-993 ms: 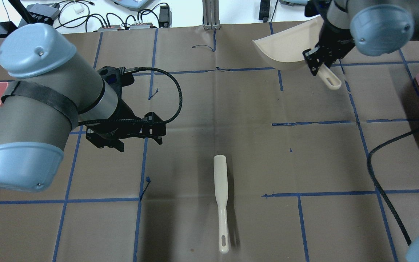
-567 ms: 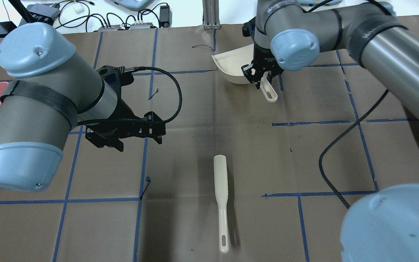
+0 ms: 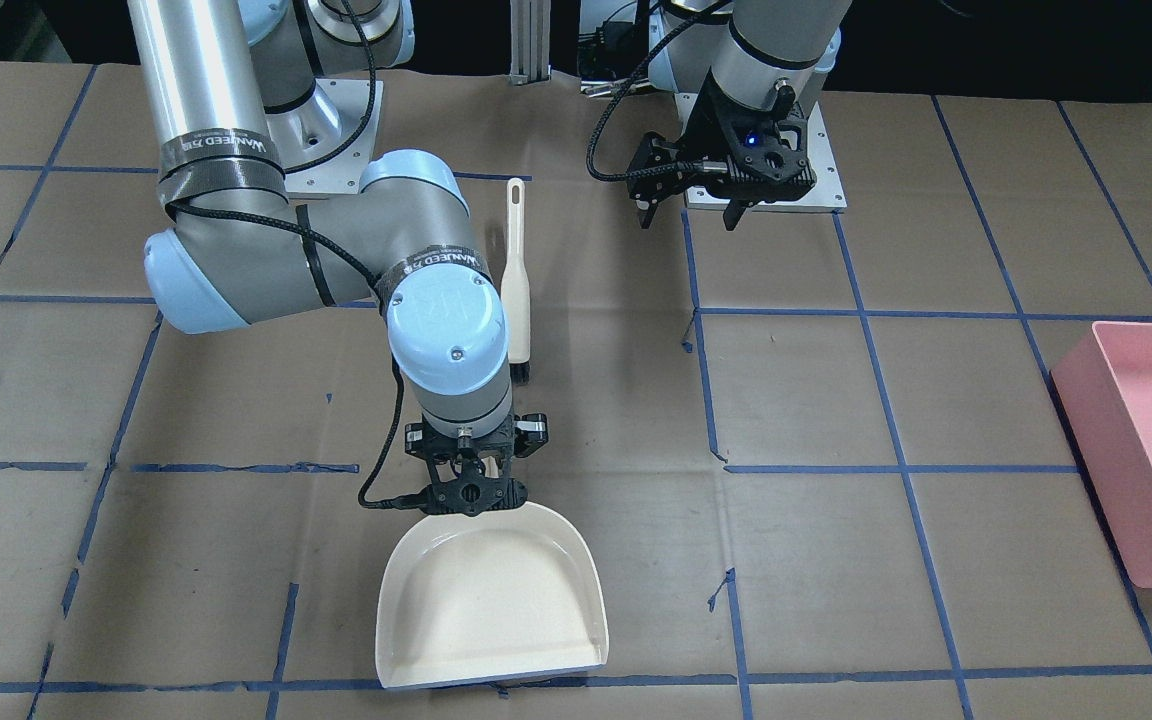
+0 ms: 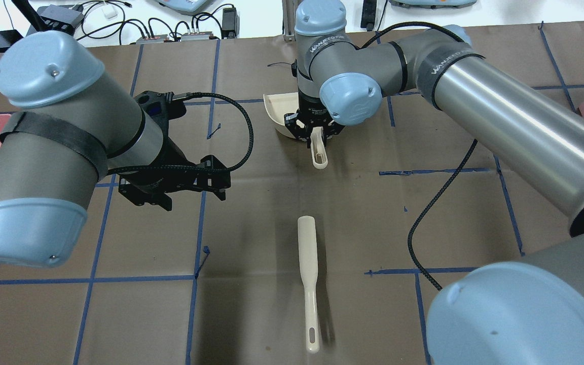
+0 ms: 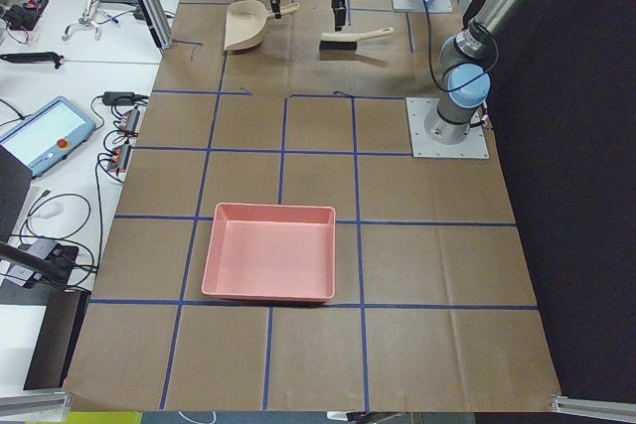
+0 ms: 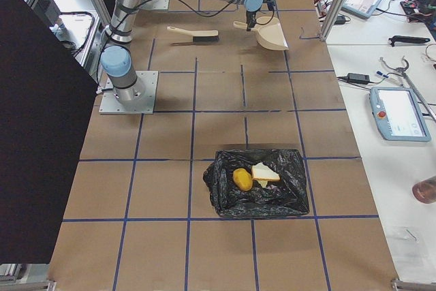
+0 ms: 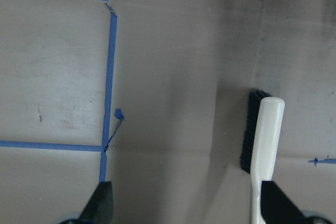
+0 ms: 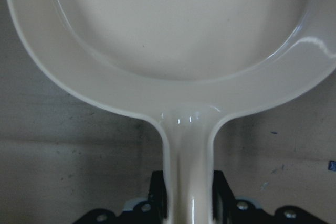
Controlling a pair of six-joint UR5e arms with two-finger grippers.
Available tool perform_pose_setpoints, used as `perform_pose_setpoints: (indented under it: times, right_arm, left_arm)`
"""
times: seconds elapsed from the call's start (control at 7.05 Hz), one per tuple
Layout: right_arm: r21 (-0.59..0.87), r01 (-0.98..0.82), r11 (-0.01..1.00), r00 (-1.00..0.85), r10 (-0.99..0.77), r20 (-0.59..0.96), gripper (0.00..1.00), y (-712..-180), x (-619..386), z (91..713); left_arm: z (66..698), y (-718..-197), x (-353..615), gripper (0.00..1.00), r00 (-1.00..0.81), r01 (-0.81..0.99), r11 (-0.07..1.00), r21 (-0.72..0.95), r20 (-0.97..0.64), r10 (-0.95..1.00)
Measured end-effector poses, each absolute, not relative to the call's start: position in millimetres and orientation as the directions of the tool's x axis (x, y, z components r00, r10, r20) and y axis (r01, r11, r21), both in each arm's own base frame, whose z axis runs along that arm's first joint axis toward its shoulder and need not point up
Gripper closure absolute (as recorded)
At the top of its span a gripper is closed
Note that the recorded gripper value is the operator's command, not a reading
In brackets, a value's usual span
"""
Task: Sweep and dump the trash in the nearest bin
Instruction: 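Lower the dustpan onto the table beside the brush with the right gripper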
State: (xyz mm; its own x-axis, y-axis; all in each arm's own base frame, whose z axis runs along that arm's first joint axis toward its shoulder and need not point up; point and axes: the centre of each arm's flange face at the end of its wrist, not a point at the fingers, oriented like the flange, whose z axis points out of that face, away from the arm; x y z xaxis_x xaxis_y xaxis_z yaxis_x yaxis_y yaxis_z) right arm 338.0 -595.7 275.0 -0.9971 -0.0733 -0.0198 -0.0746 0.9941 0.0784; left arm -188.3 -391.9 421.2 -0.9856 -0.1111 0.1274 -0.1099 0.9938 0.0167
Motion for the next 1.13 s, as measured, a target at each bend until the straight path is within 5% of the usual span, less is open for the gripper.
perform_pose_setpoints:
  times: [0.85,0.99,1.13]
  right_arm:
    - [0.084,-0.072,0.994,-0.997,-0.071,-0.025,0.69,-588,359,248]
    - [0.093,-0.073,0.993,-0.997,-0.071,-0.023,0.6,-586,358,244]
    - [0.094,-0.072,0.993,-0.997,-0.07,-0.023,0.29,-586,357,243]
  left_arm:
    - [423,-392,-189,0.0,-0.986,-0.109,0.994,0.014,0.128,-0.11]
    - [423,-393,-188,0.0,-0.986,-0.11,0.994,0.014,0.128,-0.111]
    - [423,-393,-188,0.0,-0.986,-0.11,0.994,0.014,0.128,-0.111]
